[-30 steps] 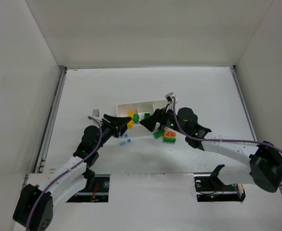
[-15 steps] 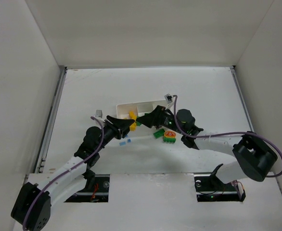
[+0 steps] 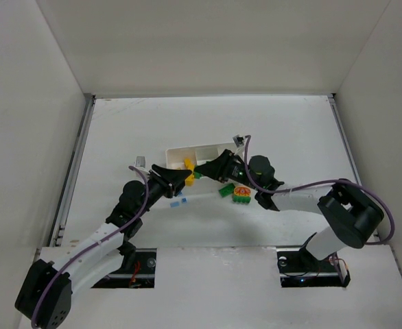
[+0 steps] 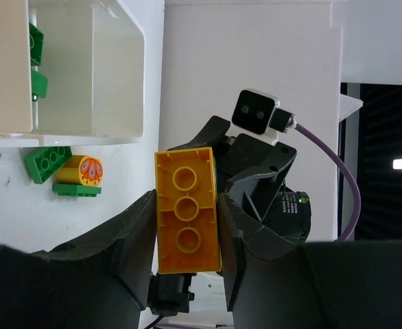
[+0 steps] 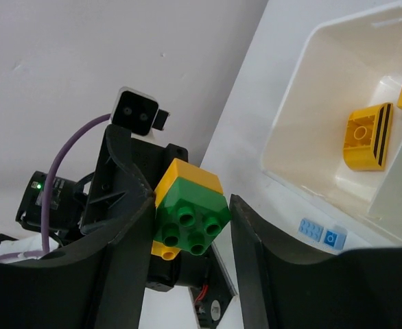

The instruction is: Sort the legos into containers by color

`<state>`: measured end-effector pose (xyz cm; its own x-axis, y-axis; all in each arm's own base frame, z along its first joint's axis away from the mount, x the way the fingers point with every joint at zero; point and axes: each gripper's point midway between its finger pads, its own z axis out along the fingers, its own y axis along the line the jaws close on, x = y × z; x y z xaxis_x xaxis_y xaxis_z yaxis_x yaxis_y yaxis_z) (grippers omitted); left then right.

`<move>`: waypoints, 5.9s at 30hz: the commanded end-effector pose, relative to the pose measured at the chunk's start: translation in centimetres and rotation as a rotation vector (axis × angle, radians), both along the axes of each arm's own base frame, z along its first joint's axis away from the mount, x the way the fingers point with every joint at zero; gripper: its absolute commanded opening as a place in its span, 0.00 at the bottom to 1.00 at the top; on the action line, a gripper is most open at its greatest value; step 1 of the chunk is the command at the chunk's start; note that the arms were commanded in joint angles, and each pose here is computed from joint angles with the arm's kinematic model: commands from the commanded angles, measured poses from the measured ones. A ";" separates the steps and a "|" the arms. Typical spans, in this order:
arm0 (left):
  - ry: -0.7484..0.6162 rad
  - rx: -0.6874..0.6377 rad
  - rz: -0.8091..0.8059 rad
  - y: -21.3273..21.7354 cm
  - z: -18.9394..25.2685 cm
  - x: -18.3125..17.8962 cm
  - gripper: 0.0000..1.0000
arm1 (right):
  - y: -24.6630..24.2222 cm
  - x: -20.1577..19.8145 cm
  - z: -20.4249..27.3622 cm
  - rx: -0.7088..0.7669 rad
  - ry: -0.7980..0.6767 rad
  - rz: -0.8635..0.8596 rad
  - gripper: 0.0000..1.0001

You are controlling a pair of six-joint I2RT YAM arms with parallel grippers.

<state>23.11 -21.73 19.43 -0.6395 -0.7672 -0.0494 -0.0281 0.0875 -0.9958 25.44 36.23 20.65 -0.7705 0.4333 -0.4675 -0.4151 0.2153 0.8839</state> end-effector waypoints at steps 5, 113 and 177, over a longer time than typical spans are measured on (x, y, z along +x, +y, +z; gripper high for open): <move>-0.088 -0.036 0.012 -0.1 2.7 0.3 0.14 | 0.1 0.0 1.8 0.107 -0.022 0.027 0.38; -0.296 0.895 -0.146 -5.0 -4.9 -0.8 0.47 | -15.3 -1.2 -14.1 -1.008 0.084 -0.461 0.52; -0.485 0.570 0.041 -9.7 -1.7 -2.3 0.18 | -8.1 0.5 -0.5 -0.321 0.119 -0.506 0.49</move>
<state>21.44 -31.58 16.57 -0.4272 -0.5330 -0.7304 0.3628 0.6389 -0.6784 25.47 27.91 18.03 -0.5998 0.5694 -0.5621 -0.0517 0.6735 0.7374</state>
